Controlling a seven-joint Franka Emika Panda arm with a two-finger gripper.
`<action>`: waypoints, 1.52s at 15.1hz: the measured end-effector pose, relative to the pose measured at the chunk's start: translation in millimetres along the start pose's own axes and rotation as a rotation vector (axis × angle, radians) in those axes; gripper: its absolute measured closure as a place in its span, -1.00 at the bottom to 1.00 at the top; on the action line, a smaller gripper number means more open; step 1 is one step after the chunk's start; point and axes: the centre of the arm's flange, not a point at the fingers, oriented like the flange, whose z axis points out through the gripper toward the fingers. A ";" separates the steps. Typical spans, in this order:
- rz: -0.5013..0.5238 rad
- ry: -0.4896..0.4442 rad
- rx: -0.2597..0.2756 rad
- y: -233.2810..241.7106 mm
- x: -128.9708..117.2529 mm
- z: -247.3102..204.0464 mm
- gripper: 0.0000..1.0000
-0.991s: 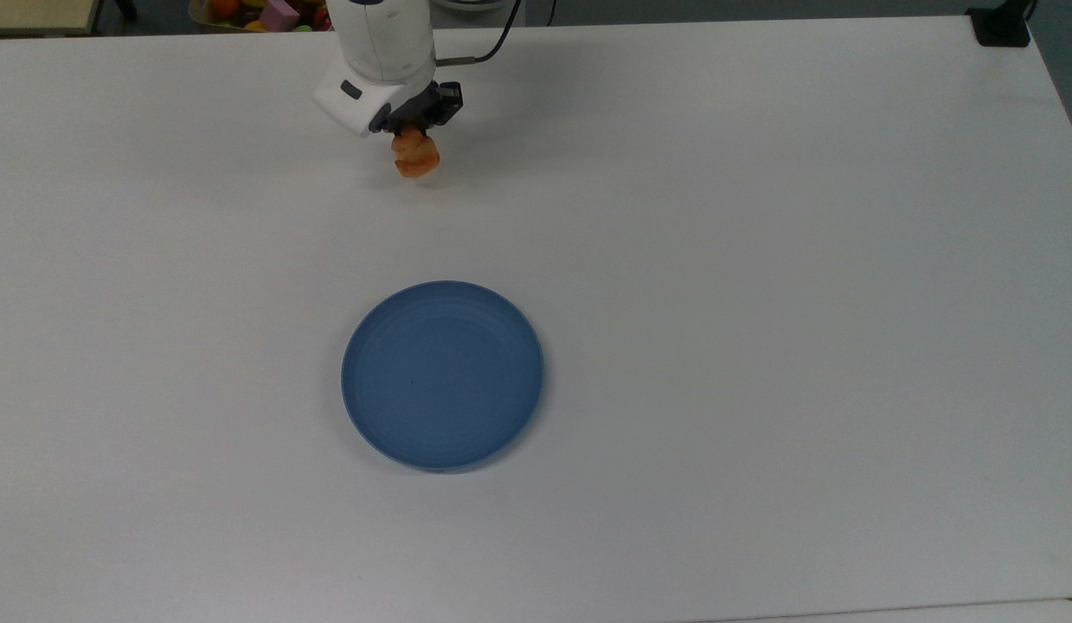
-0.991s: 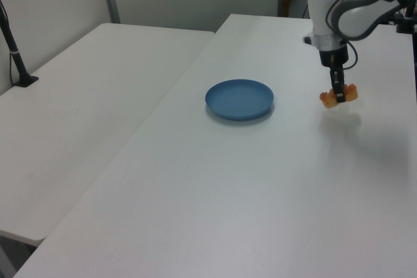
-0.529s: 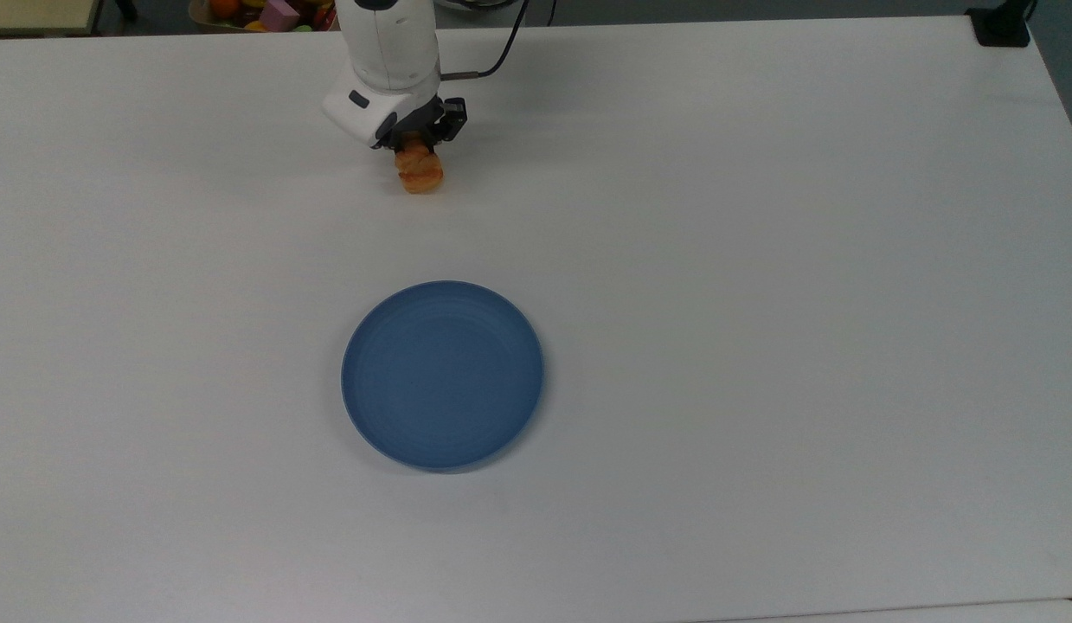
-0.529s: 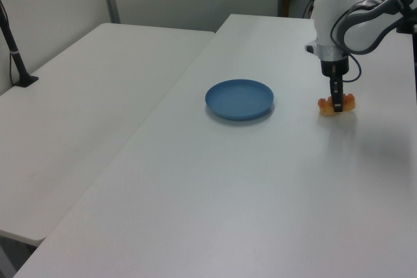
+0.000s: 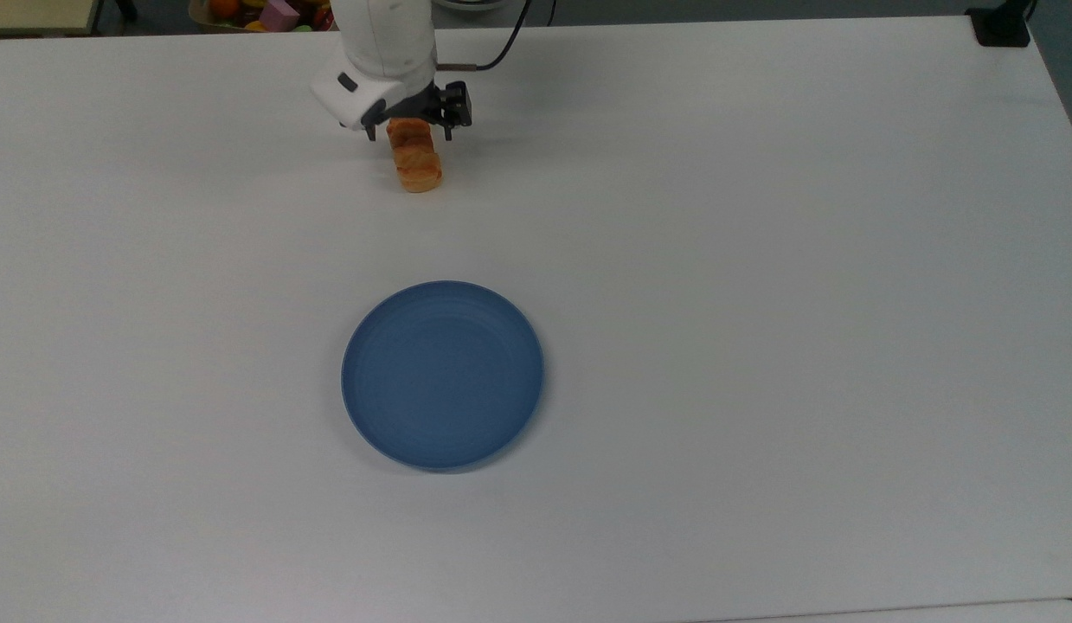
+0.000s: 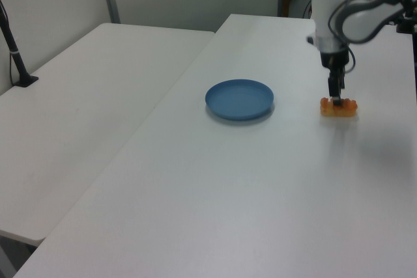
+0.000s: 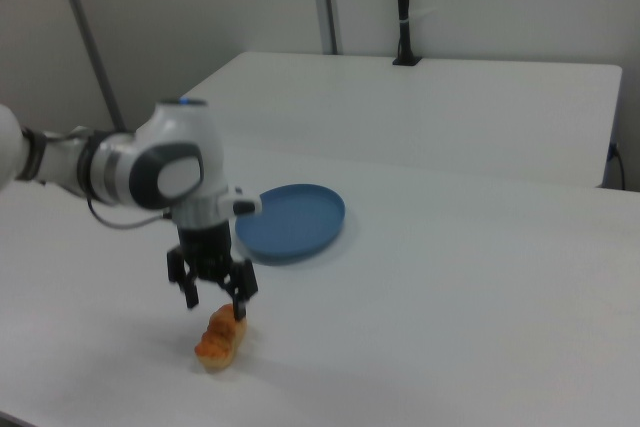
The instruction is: Put the bread on the table
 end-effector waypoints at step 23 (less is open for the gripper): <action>0.093 0.356 0.106 -21.0 0.1 -288.4 -1.00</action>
